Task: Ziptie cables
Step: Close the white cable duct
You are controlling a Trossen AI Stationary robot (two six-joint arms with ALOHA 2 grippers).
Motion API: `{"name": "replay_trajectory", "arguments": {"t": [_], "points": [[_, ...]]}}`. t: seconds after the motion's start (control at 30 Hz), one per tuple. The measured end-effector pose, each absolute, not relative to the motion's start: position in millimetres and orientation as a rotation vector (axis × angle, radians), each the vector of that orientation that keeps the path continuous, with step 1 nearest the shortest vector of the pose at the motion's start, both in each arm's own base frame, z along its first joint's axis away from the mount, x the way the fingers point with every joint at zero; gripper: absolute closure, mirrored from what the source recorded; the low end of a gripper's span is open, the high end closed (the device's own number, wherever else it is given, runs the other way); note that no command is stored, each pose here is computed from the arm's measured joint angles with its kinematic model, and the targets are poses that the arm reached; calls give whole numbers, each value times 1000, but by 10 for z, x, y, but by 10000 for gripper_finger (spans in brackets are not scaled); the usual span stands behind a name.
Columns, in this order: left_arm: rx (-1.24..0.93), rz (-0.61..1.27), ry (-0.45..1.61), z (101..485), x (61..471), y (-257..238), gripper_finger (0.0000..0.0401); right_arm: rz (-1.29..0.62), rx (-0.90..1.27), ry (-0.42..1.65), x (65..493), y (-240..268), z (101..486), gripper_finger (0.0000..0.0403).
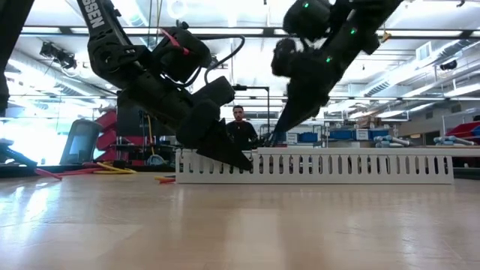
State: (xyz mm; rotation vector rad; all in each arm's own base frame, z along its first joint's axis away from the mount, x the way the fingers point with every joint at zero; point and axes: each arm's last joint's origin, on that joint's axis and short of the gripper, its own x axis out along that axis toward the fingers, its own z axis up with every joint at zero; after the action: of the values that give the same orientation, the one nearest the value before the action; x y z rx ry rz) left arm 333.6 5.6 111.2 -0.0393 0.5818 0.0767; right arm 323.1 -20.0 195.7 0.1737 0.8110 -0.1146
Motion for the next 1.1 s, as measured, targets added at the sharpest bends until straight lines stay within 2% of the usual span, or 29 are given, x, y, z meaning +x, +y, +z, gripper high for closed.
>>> {"name": "replay_trajectory", "arguments": {"t": [0.13, 0.43, 0.67, 0.77, 0.83, 1.03, 1.1], "points": [[-37, 77, 583, 1111, 3336, 56, 175, -83, 129, 824, 3172, -163, 2029, 357], [-37, 76, 584, 1110, 3335, 56, 175, -58, 91, 863, 3157, -116, 1996, 246], [-37, 76, 584, 1110, 3335, 56, 175, -88, 166, 919, 3110, -75, 1936, 217], [-38, 77, 584, 1110, 3335, 56, 175, -93, 192, 935, 3085, -25, 1894, 224], [-42, 78, 583, 1111, 3336, 56, 175, -113, 181, 941, 3066, 0, 1862, 244], [-48, 79, 580, 1113, 3337, 54, 175, -150, 154, 938, 3057, 21, 1840, 364], [-48, 79, 580, 1113, 3337, 54, 175, -154, 157, 937, 3082, 10, 1808, 392]]}}
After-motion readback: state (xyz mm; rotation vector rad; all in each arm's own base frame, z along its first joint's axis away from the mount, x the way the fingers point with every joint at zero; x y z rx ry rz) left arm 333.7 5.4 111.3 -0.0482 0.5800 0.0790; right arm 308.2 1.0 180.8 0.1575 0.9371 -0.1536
